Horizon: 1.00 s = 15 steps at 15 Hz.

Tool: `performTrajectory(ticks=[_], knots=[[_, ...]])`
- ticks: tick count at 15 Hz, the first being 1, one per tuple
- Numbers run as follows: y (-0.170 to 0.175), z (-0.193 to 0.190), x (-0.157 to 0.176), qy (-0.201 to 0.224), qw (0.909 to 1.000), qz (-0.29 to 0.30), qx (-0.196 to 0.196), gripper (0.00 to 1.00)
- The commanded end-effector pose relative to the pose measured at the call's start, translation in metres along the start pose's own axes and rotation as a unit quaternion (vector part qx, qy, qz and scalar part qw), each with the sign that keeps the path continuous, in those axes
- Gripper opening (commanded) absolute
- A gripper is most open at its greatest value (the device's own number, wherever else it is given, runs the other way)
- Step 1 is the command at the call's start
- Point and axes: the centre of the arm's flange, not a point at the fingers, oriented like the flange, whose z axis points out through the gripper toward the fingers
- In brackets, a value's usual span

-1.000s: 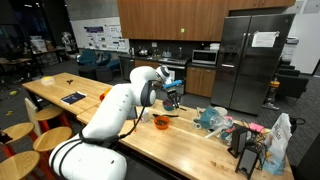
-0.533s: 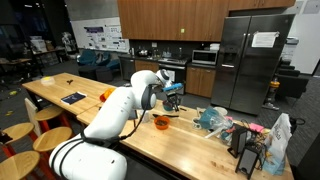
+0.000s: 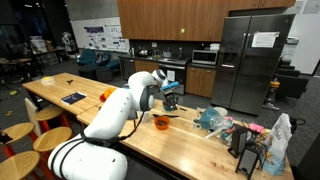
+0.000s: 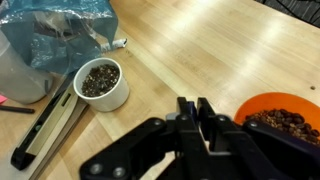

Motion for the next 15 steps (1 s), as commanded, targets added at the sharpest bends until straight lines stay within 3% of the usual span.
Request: performTrajectory(ticks=[1,15], knots=[[0.016,-0.026,0.008,-0.004,0.9999,-0.008,-0.011,0.04],[0.034,-0.056,0.03,0.026,0.9982,0.012,-0.053,0.04]])
